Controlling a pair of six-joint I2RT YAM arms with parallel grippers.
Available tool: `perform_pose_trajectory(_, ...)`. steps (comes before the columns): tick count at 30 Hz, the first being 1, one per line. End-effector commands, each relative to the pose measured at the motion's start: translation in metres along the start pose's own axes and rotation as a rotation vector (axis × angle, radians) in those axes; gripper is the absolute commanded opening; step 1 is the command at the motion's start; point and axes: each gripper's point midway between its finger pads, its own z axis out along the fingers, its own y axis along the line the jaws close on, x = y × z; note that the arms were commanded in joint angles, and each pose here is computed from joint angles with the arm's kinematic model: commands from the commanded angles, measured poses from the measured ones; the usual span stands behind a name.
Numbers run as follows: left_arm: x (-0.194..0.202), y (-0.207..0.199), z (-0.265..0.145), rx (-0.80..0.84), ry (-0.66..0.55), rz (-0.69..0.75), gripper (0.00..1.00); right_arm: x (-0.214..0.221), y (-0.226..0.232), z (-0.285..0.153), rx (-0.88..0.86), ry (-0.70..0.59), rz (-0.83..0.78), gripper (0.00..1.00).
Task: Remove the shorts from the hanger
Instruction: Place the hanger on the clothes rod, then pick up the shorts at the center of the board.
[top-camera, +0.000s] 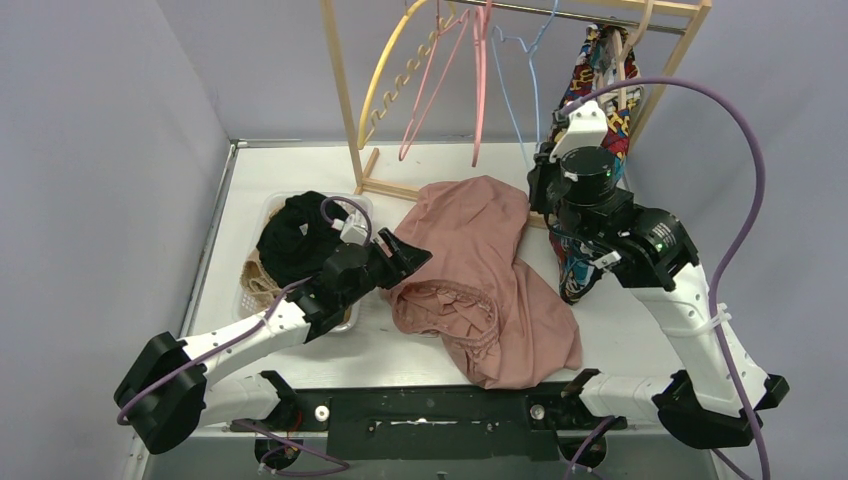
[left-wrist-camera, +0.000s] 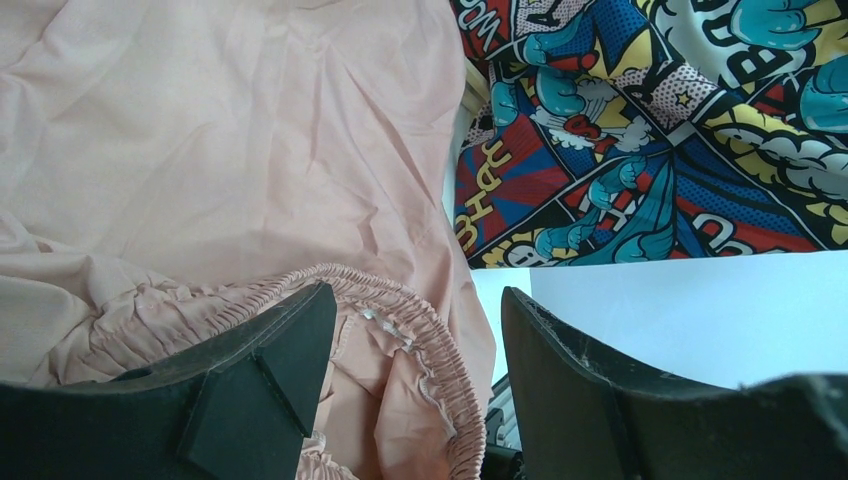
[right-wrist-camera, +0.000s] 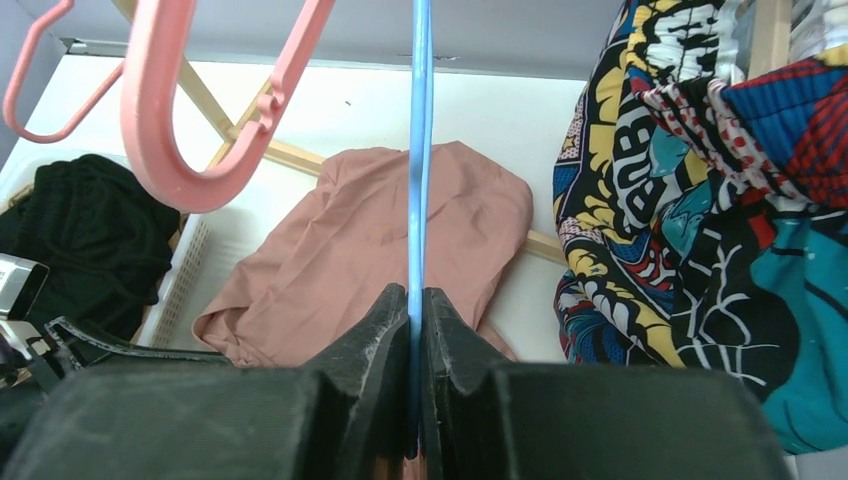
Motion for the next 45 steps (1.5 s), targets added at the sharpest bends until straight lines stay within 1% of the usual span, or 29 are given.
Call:
perform_pose_trajectory(1, -0.016, -0.024, -0.005, 0.069, -0.039, 0.015, 0.61, -0.031, -0.002, -0.012, -0.005, -0.074, 0.022, 0.0)
perform_pose_trajectory(5, -0.016, -0.023, -0.005, 0.059, -0.037, 0.024, 0.61, -0.032, -0.01, 0.0, 0.029, -0.052, 0.044, 0.0)
perform_pose_trajectory(10, -0.014, -0.018, -0.005, 0.036, -0.018, 0.056, 0.63, -0.021, -0.009, 0.027, 0.009, 0.037, 0.077, 0.0)
perform_pose_trajectory(16, -0.014, -0.019, -0.008, 0.038, -0.013, 0.065, 0.65, -0.008, -0.003, 0.033, -0.024, 0.079, 0.083, 0.01)
perform_pose_trajectory(18, -0.011, -0.02, -0.008, 0.046, 0.001, 0.076, 0.67, -0.001, -0.004, 0.032, -0.023, 0.091, 0.086, 0.06)
perform_pose_trajectory(20, -0.007, -0.017, -0.007, 0.044, 0.023, 0.094, 0.68, 0.001, -0.005, 0.028, -0.028, 0.085, 0.094, 0.13)
perform_pose_trajectory(21, -0.009, -0.025, -0.007, 0.058, 0.022, 0.1, 0.69, 0.0, -0.006, 0.025, -0.036, 0.073, 0.102, 0.17)
perform_pose_trajectory(24, -0.006, -0.023, -0.006, 0.043, 0.045, 0.12, 0.72, -0.005, -0.006, 0.014, -0.062, 0.027, 0.133, 0.34)
perform_pose_trajectory(28, 0.001, -0.016, -0.009, 0.018, 0.087, 0.153, 0.75, 0.002, -0.005, -0.002, -0.114, -0.012, 0.174, 0.61)
perform_pose_trajectory(29, 0.003, -0.014, -0.011, 0.011, 0.098, 0.156, 0.75, 0.008, -0.005, -0.005, -0.13, -0.019, 0.187, 0.63)
perform_pose_trajectory(34, 0.022, 0.0, -0.026, -0.036, 0.18, 0.133, 0.75, 0.046, -0.002, -0.023, -0.211, -0.036, 0.251, 0.68)
perform_pose_trajectory(39, 0.055, 0.01, -0.042, -0.09, 0.277, 0.148, 0.75, 0.092, 0.008, -0.037, -0.325, -0.018, 0.322, 0.69)
perform_pose_trajectory(42, 0.08, 0.01, -0.048, -0.076, 0.329, 0.101, 0.75, 0.127, 0.021, -0.043, -0.411, 0.051, 0.367, 0.68)
perform_pose_trajectory(45, 0.104, 0.013, -0.053, -0.045, 0.382, -0.028, 0.75, 0.165, 0.033, -0.041, -0.465, 0.154, 0.405, 0.67)
